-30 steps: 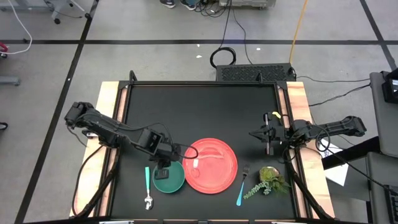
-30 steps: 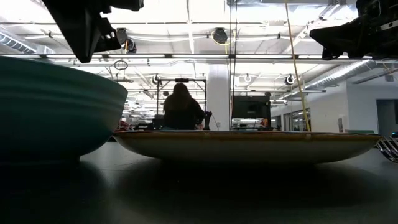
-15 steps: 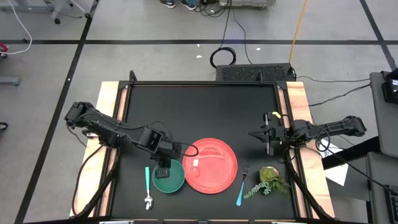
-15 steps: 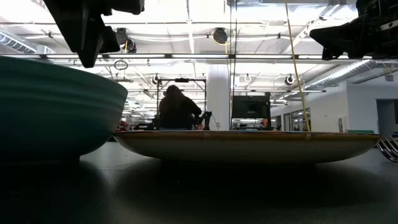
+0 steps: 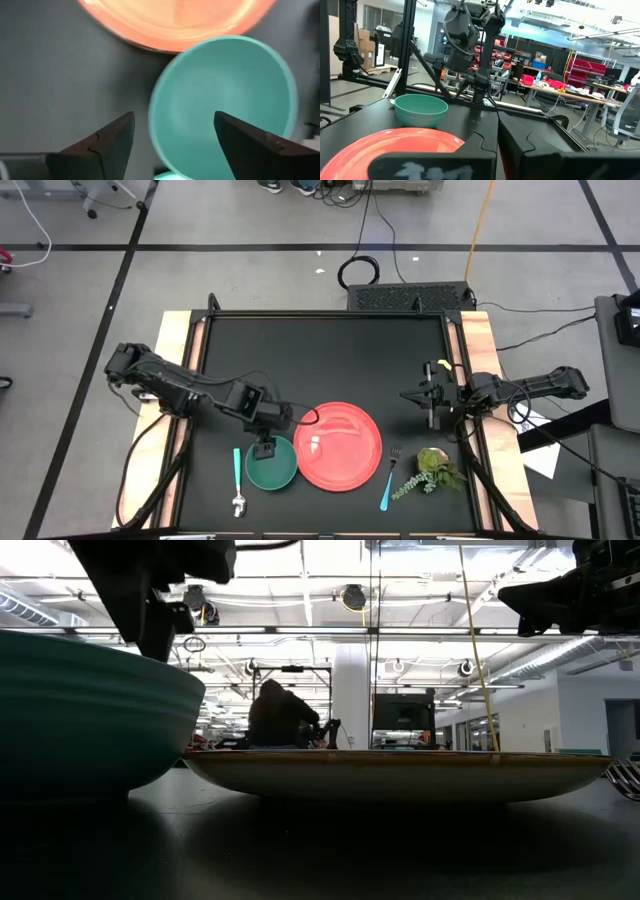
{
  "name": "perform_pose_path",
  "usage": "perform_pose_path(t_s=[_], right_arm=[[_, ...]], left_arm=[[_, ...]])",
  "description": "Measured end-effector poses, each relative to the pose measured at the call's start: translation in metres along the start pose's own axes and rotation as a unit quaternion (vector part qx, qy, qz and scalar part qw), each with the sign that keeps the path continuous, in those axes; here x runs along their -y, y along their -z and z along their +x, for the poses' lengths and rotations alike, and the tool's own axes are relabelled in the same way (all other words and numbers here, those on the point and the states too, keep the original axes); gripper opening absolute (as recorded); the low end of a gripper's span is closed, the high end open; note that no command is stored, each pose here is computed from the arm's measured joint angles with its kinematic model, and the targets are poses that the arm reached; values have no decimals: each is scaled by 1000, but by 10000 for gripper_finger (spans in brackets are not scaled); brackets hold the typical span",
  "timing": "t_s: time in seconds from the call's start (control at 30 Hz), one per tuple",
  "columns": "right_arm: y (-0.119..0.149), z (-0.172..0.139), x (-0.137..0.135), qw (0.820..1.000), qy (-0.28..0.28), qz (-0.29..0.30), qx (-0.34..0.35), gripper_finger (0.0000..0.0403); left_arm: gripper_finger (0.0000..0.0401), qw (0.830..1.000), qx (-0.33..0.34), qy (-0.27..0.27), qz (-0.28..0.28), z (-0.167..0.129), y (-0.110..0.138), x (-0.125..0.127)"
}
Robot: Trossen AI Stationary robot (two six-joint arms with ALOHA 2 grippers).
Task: Set table place
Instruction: Put the green bowl on the orange plate
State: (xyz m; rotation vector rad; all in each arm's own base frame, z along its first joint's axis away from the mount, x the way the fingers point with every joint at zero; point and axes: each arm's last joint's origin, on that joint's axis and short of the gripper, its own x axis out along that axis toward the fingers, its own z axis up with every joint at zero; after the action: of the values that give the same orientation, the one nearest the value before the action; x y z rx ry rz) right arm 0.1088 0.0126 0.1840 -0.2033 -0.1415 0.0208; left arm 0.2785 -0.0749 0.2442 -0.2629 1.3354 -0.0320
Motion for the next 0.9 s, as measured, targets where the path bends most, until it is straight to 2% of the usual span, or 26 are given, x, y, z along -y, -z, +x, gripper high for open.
perform_pose_path(t_s=[0.2, 0.9], right_arm=[[0, 0, 0, 1000, 0, 0, 0, 0], [1, 0, 0, 1000, -1, 0, -4, 0]], left_arm=[[274, 1000, -5, -19, 4, 7, 4, -5], [274, 1000, -9, 12, -25, 54, 28, -16]])
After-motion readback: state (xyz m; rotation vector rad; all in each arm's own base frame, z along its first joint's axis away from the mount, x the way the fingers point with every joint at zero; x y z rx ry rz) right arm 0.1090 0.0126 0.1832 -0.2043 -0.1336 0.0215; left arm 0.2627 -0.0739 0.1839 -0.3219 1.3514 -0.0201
